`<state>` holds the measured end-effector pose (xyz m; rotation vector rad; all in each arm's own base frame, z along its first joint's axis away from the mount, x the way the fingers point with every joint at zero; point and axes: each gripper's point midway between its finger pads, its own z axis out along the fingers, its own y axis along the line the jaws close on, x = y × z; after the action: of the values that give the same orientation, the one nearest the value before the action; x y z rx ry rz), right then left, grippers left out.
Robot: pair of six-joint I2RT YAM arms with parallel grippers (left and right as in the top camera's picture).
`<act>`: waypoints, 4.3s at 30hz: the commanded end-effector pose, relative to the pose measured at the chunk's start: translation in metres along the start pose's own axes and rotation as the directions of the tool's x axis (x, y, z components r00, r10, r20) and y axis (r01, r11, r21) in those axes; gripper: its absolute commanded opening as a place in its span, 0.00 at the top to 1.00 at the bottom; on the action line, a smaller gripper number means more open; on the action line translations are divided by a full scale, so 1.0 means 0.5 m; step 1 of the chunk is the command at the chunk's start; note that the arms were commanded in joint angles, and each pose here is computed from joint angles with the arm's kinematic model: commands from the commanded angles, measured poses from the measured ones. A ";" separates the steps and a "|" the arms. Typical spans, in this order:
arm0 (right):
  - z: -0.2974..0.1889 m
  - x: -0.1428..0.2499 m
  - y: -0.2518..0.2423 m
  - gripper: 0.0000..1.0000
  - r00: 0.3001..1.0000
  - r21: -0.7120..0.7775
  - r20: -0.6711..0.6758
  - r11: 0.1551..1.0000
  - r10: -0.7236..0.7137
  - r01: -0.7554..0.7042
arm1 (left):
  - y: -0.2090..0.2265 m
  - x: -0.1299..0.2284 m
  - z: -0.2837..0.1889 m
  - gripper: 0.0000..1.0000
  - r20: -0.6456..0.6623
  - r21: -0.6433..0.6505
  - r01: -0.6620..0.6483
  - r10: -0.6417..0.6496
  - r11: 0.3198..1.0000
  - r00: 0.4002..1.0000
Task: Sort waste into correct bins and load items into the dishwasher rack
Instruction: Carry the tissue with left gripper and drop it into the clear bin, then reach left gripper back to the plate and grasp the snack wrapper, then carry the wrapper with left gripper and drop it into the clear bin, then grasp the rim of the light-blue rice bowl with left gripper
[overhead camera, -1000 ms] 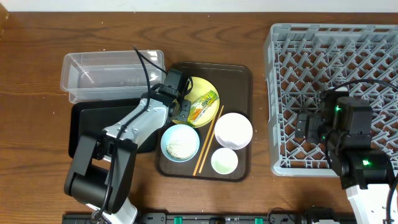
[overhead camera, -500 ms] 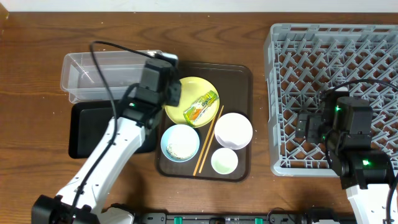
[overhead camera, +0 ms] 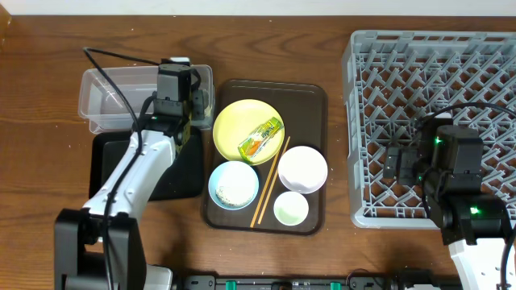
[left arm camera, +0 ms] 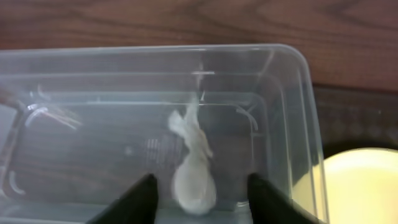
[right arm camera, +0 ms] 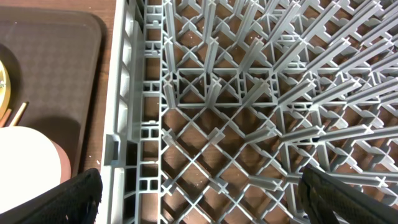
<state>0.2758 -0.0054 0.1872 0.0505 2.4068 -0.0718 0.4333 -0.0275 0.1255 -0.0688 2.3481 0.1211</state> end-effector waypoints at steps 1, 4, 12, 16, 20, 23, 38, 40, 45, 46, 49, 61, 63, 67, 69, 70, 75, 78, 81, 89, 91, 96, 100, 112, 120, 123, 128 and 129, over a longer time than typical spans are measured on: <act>-0.012 -0.018 0.005 0.01 1.000 0.000 0.026 1.000 -0.008 0.008 | -0.003 -0.043 -0.034 0.44 0.065 0.012 0.015 -0.016 1.000 0.998; -0.012 -0.017 0.005 0.01 1.000 0.000 0.026 1.000 -0.008 0.008 | -0.054 -0.052 -0.081 0.40 0.081 0.141 -0.030 0.019 0.990 0.997; -0.012 -0.017 0.005 0.01 1.000 0.000 0.026 1.000 -0.008 0.008 | -0.225 0.040 -0.151 0.28 -0.008 0.500 -0.171 0.202 0.849 0.979; -0.012 -0.017 0.005 0.01 1.000 0.000 0.026 1.000 -0.008 0.008 | -0.263 0.090 -0.124 0.26 -0.056 0.527 -0.211 0.281 0.823 0.958; -0.012 -0.017 0.005 0.01 1.000 0.000 0.026 1.000 -0.008 0.008 | -0.290 0.143 -0.089 0.24 -0.125 0.545 -0.213 0.330 0.811 0.936; -0.012 -0.017 0.005 0.01 1.000 0.000 0.026 1.000 -0.008 0.008 | -0.304 0.181 -0.063 0.21 -0.172 0.552 -0.211 0.358 0.807 0.918; -0.012 -0.017 0.005 0.01 1.000 0.000 0.026 1.000 -0.008 0.008 | -0.322 0.293 0.004 0.52 -0.307 0.561 -0.196 0.423 0.804 0.853; -0.012 -0.017 0.005 0.01 1.000 0.000 0.026 1.000 -0.008 0.008 | -0.323 0.295 0.003 0.63 -0.309 0.562 -0.198 0.425 0.803 0.851; -0.012 -0.017 0.005 0.01 1.000 0.000 0.026 1.000 -0.008 0.008 | -0.323 0.291 0.001 0.90 -0.304 0.560 -0.200 0.424 0.804 0.853; -0.012 -0.017 0.005 0.01 1.000 0.000 0.025 1.000 -0.008 0.008 | -0.321 0.286 0.000 0.92 -0.298 0.554 -0.205 0.422 0.807 0.856; -0.012 -0.017 0.005 0.01 1.000 0.000 0.025 1.000 -0.008 0.008 | -0.305 0.255 -0.009 0.94 -0.266 0.509 -0.237 0.412 0.828 0.871; -0.012 -0.017 0.005 0.01 1.000 0.000 0.026 1.000 -0.008 0.008 | -0.135 -0.005 -0.122 0.94 0.050 0.204 -0.217 0.211 0.955 0.976; -0.012 -0.017 0.005 0.01 1.000 0.000 0.025 1.000 -0.008 0.008 | -0.087 -0.036 -0.118 0.94 0.074 0.164 -0.126 0.115 0.978 0.991; -0.012 -0.017 0.005 0.01 1.000 0.000 0.026 1.000 -0.008 0.008 | 0.004 -0.059 -0.084 0.94 0.072 0.097 0.115 -0.122 0.989 0.990; -0.012 -0.017 0.005 0.01 1.000 0.000 0.025 1.000 -0.008 0.008 | 0.046 -0.059 -0.061 0.94 0.062 0.065 0.264 -0.268 0.962 0.962; -0.012 -0.017 0.005 0.01 1.000 0.000 0.025 1.000 -0.008 0.008 | 0.066 -0.056 -0.048 0.94 0.057 0.050 0.346 -0.349 0.937 0.935; -0.012 -0.017 0.006 0.01 1.000 0.000 0.025 1.000 -0.008 0.008 | 0.120 -0.032 0.006 0.93 0.036 0.000 0.643 -0.642 0.766 0.766; -0.012 -0.017 0.005 0.01 1.000 0.000 0.025 1.000 -0.008 0.008 | 0.122 -0.031 0.031 0.88 0.042 0.003 0.668 -0.668 0.744 0.743; -0.012 -0.017 0.005 0.01 1.000 0.000 0.025 1.000 -0.008 0.008 | 0.121 -0.032 0.037 0.78 0.045 0.006 0.668 -0.668 0.744 0.743; -0.012 -0.017 0.005 0.01 1.000 0.000 0.025 1.000 -0.008 0.008 | 0.108 -0.085 -0.028 0.54 0.089 0.098 0.603 -0.610 0.792 0.787; -0.012 -0.017 0.005 0.01 1.000 0.000 0.025 1.000 -0.008 0.008 | 0.097 -0.095 -0.057 0.54 0.090 0.125 0.566 -0.578 0.815 0.811; -0.012 -0.016 0.005 0.01 1.000 0.000 0.023 1.000 -0.008 0.008 | 0.042 -0.033 -0.114 0.54 -0.056 0.142 0.502 -0.499 0.853 0.864; -0.012 -0.016 0.005 0.01 1.000 0.000 0.023 1.000 -0.008 0.008 | -0.028 0.084 -0.145 0.54 -0.298 0.125 0.461 -0.409 0.879 0.862; -0.012 -0.015 0.007 0.01 1.000 -0.004 0.022 1.000 -0.008 0.008 | -0.200 0.265 -0.188 0.55 -0.559 0.191 0.217 -0.075 0.957 0.825; -0.012 -0.014 0.007 0.01 1.000 -0.004 0.019 1.000 -0.008 0.008 | -0.277 0.345 -0.189 0.55 -0.625 0.230 0.117 0.054 0.966 0.779; -0.012 -0.014 0.007 0.01 1.000 -0.004 0.019 1.000 -0.008 0.008 | -0.296 0.372 -0.188 0.55 -0.640 0.243 0.079 0.098 0.967 0.762; -0.012 -0.014 0.007 0.01 1.000 -0.004 0.019 1.000 -0.008 0.008 | -0.313 0.411 -0.176 0.61 -0.667 0.244 0.036 0.142 0.969 0.731; -0.012 -0.014 0.007 0.01 1.000 -0.004 0.019 1.000 -0.008 0.008 | -0.315 0.417 -0.174 0.62 -0.672 0.244 0.030 0.147 0.969 0.726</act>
<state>0.2745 -0.0058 0.1864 0.0515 2.4135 -0.0745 0.2432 -0.1959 0.0384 0.0940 3.0732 -0.2391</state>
